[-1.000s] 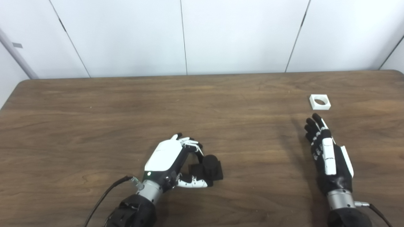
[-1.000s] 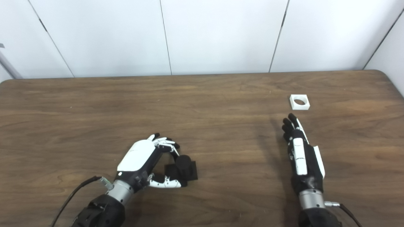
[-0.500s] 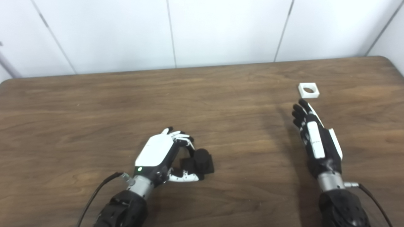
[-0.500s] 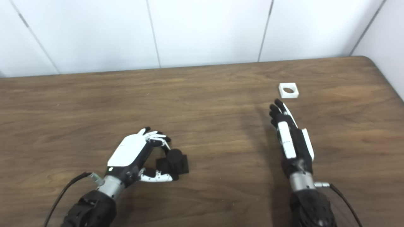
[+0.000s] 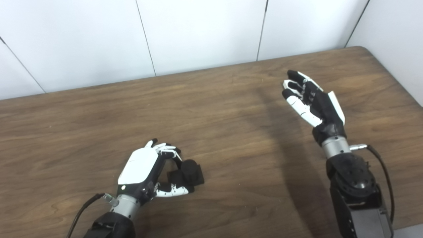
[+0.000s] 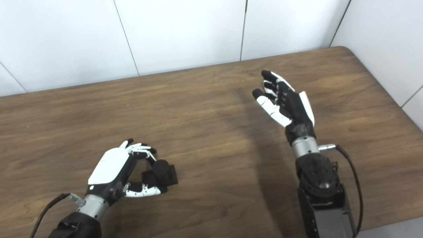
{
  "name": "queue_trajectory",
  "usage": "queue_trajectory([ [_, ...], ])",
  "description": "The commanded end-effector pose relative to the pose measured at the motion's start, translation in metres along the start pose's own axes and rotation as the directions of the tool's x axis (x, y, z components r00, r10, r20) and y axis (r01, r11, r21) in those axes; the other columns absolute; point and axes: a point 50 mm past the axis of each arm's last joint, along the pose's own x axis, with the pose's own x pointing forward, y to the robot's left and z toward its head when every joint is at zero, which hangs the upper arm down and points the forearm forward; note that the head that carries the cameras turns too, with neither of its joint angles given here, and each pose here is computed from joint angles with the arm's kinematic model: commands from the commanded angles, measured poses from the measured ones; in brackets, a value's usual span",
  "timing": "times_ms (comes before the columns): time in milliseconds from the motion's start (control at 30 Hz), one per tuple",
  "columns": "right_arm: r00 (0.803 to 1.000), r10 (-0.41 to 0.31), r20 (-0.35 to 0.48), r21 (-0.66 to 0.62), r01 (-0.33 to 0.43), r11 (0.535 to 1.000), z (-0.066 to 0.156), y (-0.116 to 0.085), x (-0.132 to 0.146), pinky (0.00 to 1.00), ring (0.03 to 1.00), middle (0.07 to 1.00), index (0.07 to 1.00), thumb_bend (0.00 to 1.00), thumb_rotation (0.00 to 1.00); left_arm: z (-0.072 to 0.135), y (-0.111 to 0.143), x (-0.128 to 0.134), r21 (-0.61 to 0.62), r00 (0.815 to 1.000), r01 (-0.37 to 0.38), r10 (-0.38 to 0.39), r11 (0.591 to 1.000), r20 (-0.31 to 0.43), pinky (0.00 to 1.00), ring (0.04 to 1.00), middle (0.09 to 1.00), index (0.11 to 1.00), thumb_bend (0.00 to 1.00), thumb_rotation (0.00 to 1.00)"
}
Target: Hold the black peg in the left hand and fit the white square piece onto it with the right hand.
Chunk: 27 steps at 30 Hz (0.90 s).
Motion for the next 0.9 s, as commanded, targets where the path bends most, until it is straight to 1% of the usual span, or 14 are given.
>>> queue_trajectory([
  [0,0.995,-0.011,0.101,-0.08,0.019,0.997,0.024,-0.011,0.012,0.85,0.882,0.871,0.789,0.59,0.46,-0.004,0.003,-0.001,0.021,1.0,-0.006,0.006,1.0,-0.008,1.0,0.855,0.769,0.485,0.52,0.05],
  [33,0.995,-0.011,0.102,-0.099,0.021,0.995,0.026,-0.014,0.015,0.86,0.886,0.869,0.786,0.6,0.46,-0.004,0.002,-0.001,0.022,1.0,-0.005,0.005,1.0,-0.008,1.0,0.855,0.77,0.485,0.52,0.05],
  [100,0.994,-0.01,0.106,-0.158,0.027,0.987,0.03,-0.019,0.023,0.9,0.897,0.86,0.769,0.65,0.4,-0.005,0.002,-0.002,0.025,1.0,-0.005,0.005,1.0,-0.005,0.99,0.854,0.77,0.485,0.52,0.05],
  [167,0.994,-0.004,0.106,-0.225,0.028,0.974,0.033,-0.025,0.031,0.92,0.905,0.855,0.754,0.67,0.39,-0.005,0.001,-0.002,0.027,1.0,-0.006,0.006,1.0,-0.003,0.98,0.852,0.77,0.485,0.52,0.05],
  [267,0.994,0.013,0.11,-0.35,0.026,0.936,0.037,-0.033,0.044,0.94,0.918,0.861,0.739,0.72,0.36,-0.007,0.001,-0.003,0.025,1.0,-0.006,0.006,1.0,-0.003,0.98,0.853,0.771,0.485,0.52,0.05],
  [300,0.993,0.027,0.113,-0.393,0.019,0.919,0.039,-0.037,0.051,0.94,0.92,0.864,0.736,0.73,0.36,-0.007,0.0,-0.003,0.023,1.0,-0.007,0.007,1.0,-0.003,0.98,0.853,0.771,0.485,0.52,0.05],
  [367,0.993,0.049,0.104,-0.455,0.003,0.891,0.041,-0.042,0.062,0.91,0.913,0.879,0.719,0.77,0.3,-0.008,0.0,-0.003,0.02,1.0,-0.01,0.01,1.0,-0.002,0.98,0.852,0.768,0.485,0.52,0.05],
  [467,0.996,0.065,0.054,-0.553,-0.025,0.833,0.043,-0.047,0.076,0.89,0.922,0.899,0.716,0.82,0.26,-0.009,-0.001,-0.005,0.012,1.0,-0.014,0.014,1.0,0.001,0.98,0.851,0.765,0.485,0.52,0.05],
  [533,0.996,0.087,0.024,-0.609,-0.054,0.792,0.043,-0.05,0.085,0.89,0.939,0.912,0.72,0.83,0.24,-0.009,-0.001,-0.006,0.014,1.0,-0.011,0.011,1.0,-0.003,0.98,0.851,0.766,0.485,0.52,0.05],
  [633,0.994,0.105,-0.003,-0.653,-0.082,0.753,0.04,-0.053,0.097,0.9,0.962,0.919,0.722,0.86,0.21,-0.009,-0.001,-0.007,0.014,1.0,-0.009,0.009,1.0,-0.008,0.97,0.849,0.765,0.485,0.52,0.05],
  [733,0.993,0.115,-0.03,-0.673,-0.105,0.733,0.037,-0.055,0.106,0.92,0.979,0.924,0.726,0.87,0.19,-0.01,-0.003,-0.008,0.014,1.0,-0.007,0.007,1.0,-0.012,0.97,0.851,0.767,0.485,0.52,0.05],
  [800,0.991,0.123,-0.052,-0.688,-0.125,0.715,0.035,-0.056,0.114,0.97,0.993,0.932,0.732,0.87,0.18,-0.01,-0.003,-0.009,0.019,1.0,-0.004,0.004,1.0,-0.011,0.97,0.85,0.767,0.485,0.52,0.05],
  [867,0.989,0.127,-0.073,-0.707,-0.141,0.693,0.033,-0.058,0.122,0.99,0.999,0.939,0.738,0.87,0.19,-0.01,-0.004,-0.009,0.022,1.0,-0.002,0.003,1.0,-0.009,0.97,0.849,0.766,0.485,0.52,0.05],
])
